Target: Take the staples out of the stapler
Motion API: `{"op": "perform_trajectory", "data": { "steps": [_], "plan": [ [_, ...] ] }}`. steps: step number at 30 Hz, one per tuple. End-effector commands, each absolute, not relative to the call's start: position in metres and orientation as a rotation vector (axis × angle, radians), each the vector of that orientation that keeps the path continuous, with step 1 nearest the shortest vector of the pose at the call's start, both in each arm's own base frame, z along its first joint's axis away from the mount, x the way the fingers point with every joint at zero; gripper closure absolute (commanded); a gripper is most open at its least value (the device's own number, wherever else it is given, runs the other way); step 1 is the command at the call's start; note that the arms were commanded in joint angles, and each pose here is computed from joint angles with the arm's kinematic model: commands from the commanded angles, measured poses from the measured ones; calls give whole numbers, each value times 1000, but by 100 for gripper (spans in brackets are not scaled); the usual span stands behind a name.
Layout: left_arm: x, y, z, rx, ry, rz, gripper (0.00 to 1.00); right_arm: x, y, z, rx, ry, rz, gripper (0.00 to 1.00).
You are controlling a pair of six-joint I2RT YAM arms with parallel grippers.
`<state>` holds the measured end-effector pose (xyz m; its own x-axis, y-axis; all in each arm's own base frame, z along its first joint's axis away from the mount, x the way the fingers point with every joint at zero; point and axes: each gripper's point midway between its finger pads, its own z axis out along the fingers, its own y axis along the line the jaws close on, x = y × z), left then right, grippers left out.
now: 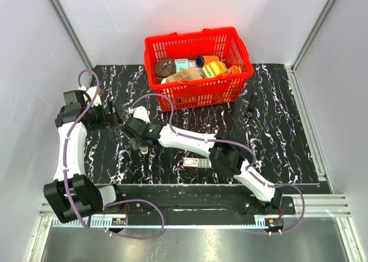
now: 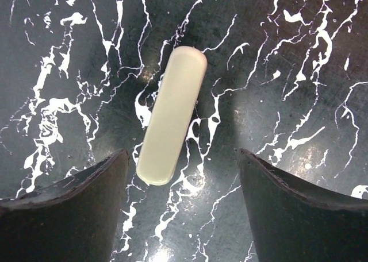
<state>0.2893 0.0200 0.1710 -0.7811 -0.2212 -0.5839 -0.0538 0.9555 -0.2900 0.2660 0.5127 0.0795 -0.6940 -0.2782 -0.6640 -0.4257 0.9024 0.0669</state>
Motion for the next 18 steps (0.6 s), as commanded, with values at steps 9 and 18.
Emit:
{"op": "perform_trajectory", "data": {
  "steps": [9,18],
  "plan": [
    [289,24,170,-203,2434,-318,1,261,524,67,-505,2437,277,24],
    [287,26,162,-226,2458,-312,3,264,526,63,-500,2425,269,45]
  ]
}}
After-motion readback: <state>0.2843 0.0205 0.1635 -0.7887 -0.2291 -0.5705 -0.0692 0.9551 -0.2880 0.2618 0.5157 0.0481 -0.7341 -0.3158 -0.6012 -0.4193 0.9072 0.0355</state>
